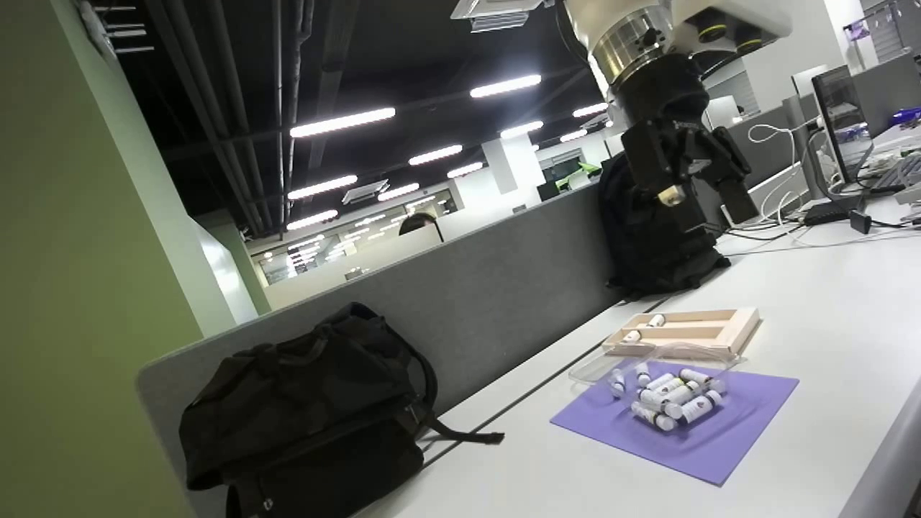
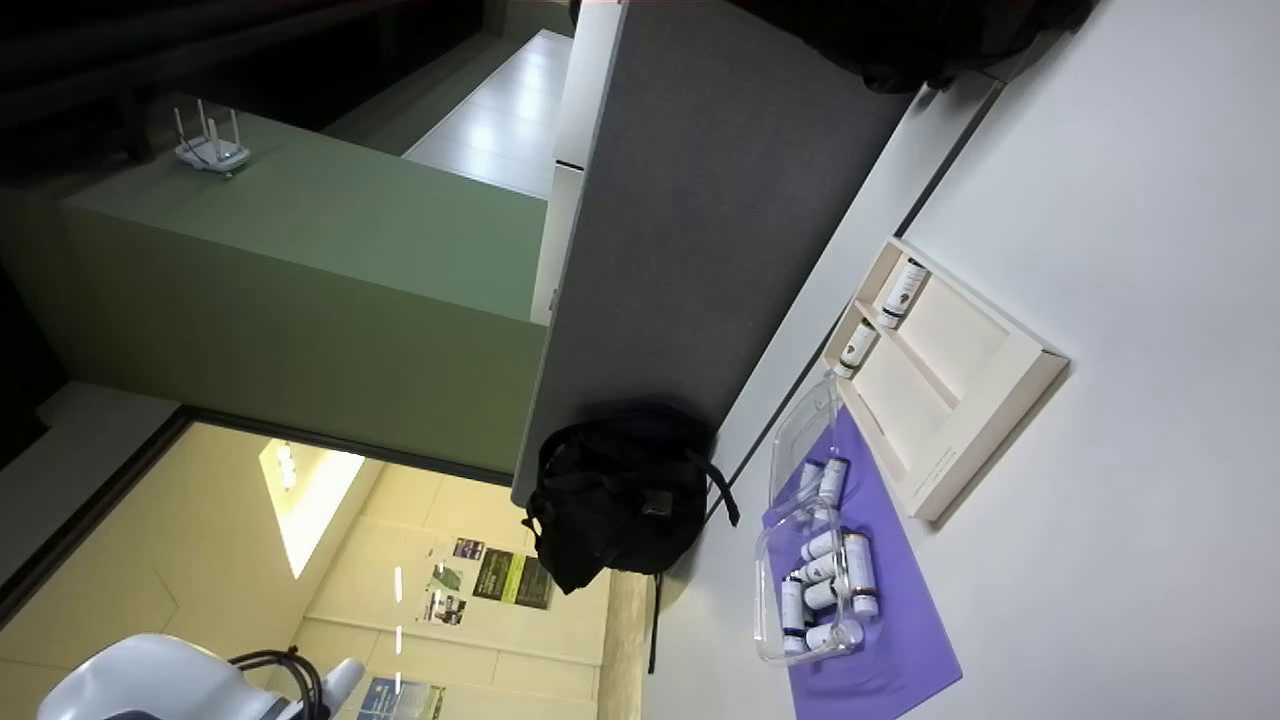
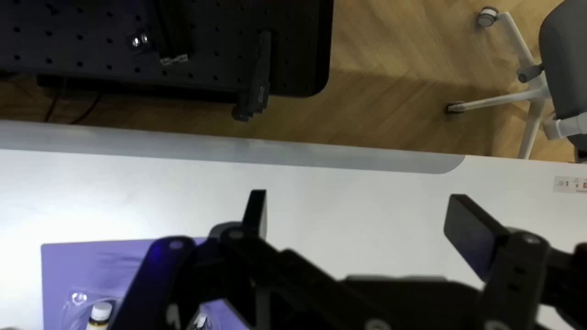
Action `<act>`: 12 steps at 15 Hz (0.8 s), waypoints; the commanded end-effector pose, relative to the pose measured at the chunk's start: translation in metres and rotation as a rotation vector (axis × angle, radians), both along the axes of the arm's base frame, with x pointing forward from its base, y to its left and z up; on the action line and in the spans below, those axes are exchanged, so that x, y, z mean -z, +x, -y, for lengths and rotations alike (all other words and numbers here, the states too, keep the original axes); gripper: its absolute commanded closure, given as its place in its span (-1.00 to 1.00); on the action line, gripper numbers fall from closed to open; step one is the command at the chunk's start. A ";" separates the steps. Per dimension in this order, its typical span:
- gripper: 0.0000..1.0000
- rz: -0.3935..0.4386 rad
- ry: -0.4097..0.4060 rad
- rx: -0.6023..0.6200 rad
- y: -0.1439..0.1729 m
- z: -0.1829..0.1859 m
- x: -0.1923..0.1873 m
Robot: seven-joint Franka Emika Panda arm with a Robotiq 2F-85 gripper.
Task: Close the clear container
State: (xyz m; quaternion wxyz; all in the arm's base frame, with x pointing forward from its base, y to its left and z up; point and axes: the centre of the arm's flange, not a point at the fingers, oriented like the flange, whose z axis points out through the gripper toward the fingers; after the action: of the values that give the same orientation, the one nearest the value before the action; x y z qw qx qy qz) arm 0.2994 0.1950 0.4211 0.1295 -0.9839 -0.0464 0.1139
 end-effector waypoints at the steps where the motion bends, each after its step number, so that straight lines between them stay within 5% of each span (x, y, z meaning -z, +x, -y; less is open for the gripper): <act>1: -1.00 0.024 0.033 -0.015 0.086 0.001 -0.005; 12: -1.00 0.110 0.075 0.049 0.293 -0.004 0.016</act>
State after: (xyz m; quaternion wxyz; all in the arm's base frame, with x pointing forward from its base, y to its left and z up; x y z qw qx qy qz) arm 0.5338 0.1850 0.3939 0.1714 -0.9825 -0.0438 0.0576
